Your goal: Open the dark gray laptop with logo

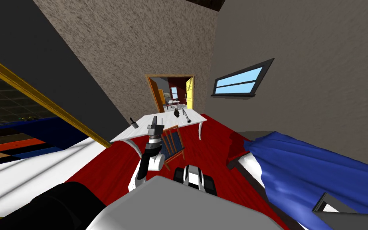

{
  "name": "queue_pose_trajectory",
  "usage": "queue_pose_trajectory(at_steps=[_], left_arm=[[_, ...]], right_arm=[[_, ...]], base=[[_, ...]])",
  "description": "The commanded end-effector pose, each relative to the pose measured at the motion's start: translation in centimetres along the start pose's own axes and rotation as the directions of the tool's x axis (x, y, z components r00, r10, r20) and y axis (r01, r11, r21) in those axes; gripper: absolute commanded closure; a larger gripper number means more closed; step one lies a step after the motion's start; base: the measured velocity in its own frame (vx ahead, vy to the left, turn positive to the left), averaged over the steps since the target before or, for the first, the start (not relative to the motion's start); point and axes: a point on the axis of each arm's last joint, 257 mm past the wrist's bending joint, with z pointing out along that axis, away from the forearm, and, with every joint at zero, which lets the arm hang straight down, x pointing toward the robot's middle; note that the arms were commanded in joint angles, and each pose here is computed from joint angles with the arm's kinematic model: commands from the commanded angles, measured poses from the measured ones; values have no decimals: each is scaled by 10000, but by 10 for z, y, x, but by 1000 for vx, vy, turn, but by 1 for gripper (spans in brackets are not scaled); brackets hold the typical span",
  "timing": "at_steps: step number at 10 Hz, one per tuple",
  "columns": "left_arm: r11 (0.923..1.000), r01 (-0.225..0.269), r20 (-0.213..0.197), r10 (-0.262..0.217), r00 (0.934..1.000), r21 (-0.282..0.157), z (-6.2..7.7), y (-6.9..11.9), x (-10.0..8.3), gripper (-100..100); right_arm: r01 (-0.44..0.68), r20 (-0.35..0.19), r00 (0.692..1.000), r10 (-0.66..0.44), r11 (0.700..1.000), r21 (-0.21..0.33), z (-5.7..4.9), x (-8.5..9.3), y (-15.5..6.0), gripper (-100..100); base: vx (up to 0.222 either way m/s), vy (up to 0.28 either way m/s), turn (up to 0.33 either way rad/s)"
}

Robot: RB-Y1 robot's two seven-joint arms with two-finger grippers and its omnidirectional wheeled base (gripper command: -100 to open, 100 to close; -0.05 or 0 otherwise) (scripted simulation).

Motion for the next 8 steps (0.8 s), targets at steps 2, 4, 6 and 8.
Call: queue_pose_trajectory(at_steps=[2,4,6,8], left_arm=[[10000,0,0,0,10000,-1,0,0,0,0],[10000,-2,1,2,10000,-2,0,0,0,0],[10000,-2,2,2,10000,-1,0,0,0,0],[10000,-1,1,1,10000,0,0,0,0,0]], right_arm=[[-348,-644,9973,350,9994,44,4,20,4,-100],[-208,-386,9990,209,9998,30,3,12,2,100],[32,44,10000,-32,10000,13,0,-2,-2,100],[62,54,10000,-61,9998,-193,0,8,-8,100]], base=[[-104,-75,235],[1,-4,-112],[111,72,-266],[62,25,-58]])
